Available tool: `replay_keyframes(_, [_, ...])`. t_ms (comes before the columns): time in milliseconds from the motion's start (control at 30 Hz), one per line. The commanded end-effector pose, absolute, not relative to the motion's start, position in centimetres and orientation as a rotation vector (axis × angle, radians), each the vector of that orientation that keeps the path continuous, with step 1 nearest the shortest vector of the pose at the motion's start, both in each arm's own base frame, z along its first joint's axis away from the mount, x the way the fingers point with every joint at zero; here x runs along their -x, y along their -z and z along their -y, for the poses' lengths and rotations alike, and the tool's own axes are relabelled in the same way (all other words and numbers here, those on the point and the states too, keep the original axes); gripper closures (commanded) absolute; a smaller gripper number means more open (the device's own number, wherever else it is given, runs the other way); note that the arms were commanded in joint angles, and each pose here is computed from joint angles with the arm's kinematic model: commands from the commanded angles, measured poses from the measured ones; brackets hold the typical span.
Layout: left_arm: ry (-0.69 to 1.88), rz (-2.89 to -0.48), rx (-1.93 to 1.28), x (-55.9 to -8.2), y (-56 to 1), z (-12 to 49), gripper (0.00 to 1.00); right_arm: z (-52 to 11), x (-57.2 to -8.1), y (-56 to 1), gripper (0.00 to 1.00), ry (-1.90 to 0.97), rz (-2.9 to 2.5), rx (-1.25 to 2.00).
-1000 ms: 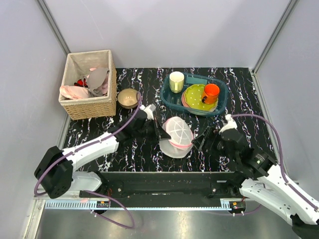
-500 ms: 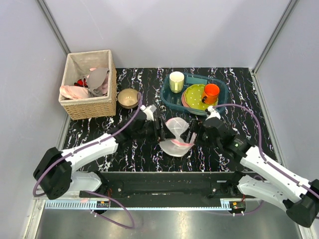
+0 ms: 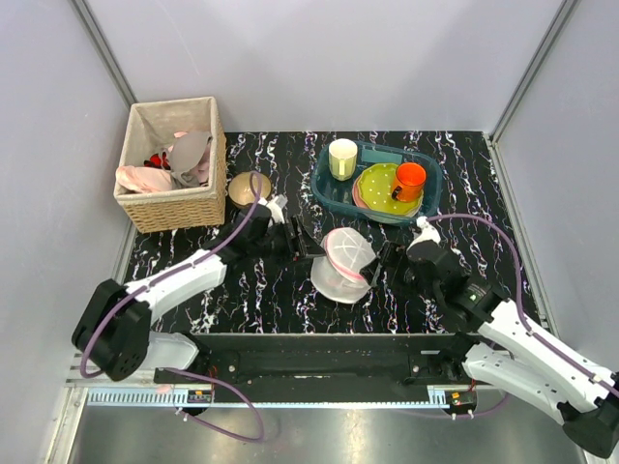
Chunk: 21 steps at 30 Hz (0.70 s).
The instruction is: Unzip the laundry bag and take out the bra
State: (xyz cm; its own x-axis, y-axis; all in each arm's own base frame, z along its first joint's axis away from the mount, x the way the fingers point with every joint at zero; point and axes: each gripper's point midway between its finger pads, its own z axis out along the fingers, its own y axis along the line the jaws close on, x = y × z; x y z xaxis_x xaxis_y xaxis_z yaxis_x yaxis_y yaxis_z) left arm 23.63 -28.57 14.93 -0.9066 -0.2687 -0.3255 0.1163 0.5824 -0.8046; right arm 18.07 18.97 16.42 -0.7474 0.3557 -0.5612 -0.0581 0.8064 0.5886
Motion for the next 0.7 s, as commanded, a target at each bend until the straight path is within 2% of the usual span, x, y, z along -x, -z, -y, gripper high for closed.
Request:
replay_keyframes(0, [1.282, -2.389, 0.084, -24.9, -15.0, 29.7, 0.31, -19.1, -19.5, -18.8, 0.16, -0.737, -2.245, -0.206])
replay_keyframes(33, [1.287, -2.393, 0.090, -24.9, -14.5, 29.8, 0.32, -19.2, -19.7, -19.1, 0.17, -0.729, -2.243, -0.185])
replay_keyframes(100, [1.298, -2.407, 0.088, -24.3, -13.3, 29.7, 0.40, -19.6, -20.3, -19.9, 0.17, -0.718, -2.239, -0.167])
replay_keyframes(300, [1.377, -2.425, 0.013, -23.9, -11.7, 31.4, 0.44, -21.7, -22.6, -20.8, 0.17, -0.652, -2.267, -0.074])
replay_keyframes(433, [1.427, -2.459, -0.001, -23.4, -10.9, 33.0, 0.67, -23.9, -24.2, -20.3, 0.15, -0.645, -2.282, -0.030])
replay_keyframes(533, [1.430, -2.462, 0.004, -23.3, -10.8, 33.2, 0.80, -25.3, -25.3, -18.9, 0.15, -0.612, -2.326, 0.000])
replay_keyframes(567, [1.429, -2.462, 0.005, -23.3, -10.9, 33.2, 0.91, -25.9, -25.5, -19.0, 0.15, -0.622, -2.323, 0.012])
replay_keyframes(600, [1.422, -2.466, 0.006, -23.4, -10.9, 33.2, 0.97, -26.2, -25.5, -18.8, 0.15, -0.619, -2.331, 0.024])
replay_keyframes(667, [1.412, -2.474, 0.006, -23.3, -10.9, 33.0, 1.00, -27.0, -25.5, -18.2, 0.15, -0.603, -2.349, 0.050])
